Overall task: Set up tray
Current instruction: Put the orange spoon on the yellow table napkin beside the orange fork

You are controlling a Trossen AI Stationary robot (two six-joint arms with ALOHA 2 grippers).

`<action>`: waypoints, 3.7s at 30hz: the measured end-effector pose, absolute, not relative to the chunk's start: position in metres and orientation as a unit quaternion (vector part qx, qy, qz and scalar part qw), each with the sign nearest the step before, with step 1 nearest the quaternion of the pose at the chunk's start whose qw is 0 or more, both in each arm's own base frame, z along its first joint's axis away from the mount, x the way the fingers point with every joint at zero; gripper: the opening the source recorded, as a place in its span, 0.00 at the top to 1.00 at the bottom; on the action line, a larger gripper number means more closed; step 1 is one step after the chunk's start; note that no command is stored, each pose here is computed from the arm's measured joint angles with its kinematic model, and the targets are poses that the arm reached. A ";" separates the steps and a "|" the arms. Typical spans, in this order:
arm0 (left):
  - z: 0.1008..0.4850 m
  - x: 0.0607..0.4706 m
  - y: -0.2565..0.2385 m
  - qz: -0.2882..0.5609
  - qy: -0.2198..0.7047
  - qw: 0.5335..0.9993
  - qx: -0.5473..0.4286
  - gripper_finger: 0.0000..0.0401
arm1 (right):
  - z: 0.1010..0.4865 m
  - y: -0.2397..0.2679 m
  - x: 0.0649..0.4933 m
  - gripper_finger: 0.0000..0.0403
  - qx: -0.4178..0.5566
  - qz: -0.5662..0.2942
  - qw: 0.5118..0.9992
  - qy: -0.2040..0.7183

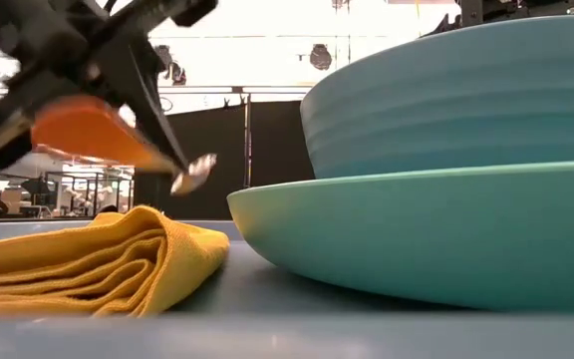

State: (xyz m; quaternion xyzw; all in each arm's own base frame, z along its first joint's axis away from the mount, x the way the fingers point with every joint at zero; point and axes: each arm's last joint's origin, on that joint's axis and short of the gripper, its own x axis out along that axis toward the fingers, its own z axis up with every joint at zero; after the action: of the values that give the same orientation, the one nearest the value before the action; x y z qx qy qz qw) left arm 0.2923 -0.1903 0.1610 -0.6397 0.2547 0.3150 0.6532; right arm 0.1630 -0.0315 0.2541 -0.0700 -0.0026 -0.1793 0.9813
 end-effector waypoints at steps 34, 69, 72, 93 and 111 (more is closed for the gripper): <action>0.143 0.300 -0.189 0.317 0.285 0.652 -0.628 0.98 | 0.259 -0.020 0.158 0.88 -0.082 -0.150 0.985 -0.020; 0.129 0.279 -0.201 0.329 0.294 0.606 -0.662 0.98 | 0.259 -0.020 0.158 0.88 -0.083 -0.150 0.985 -0.018; 0.129 0.278 -0.203 0.329 0.295 0.602 -0.665 0.98 | 0.259 -0.020 0.158 0.88 -0.083 -0.150 0.985 -0.018; 0.132 0.285 -0.195 0.329 0.257 0.617 -0.667 0.98 | 0.259 -0.020 0.158 0.88 -0.082 -0.149 0.985 -0.017; 0.132 0.284 -0.195 0.331 0.261 0.619 -0.662 0.98 | 0.259 -0.020 0.158 0.88 -0.084 -0.149 0.985 -0.015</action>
State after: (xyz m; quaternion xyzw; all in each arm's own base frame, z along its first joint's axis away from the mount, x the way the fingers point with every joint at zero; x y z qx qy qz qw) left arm 0.2842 -0.1951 0.1316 -0.6624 0.2614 0.3307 0.6193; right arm 0.1580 -0.0201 0.2585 -0.0836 -0.0151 -0.1493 0.9851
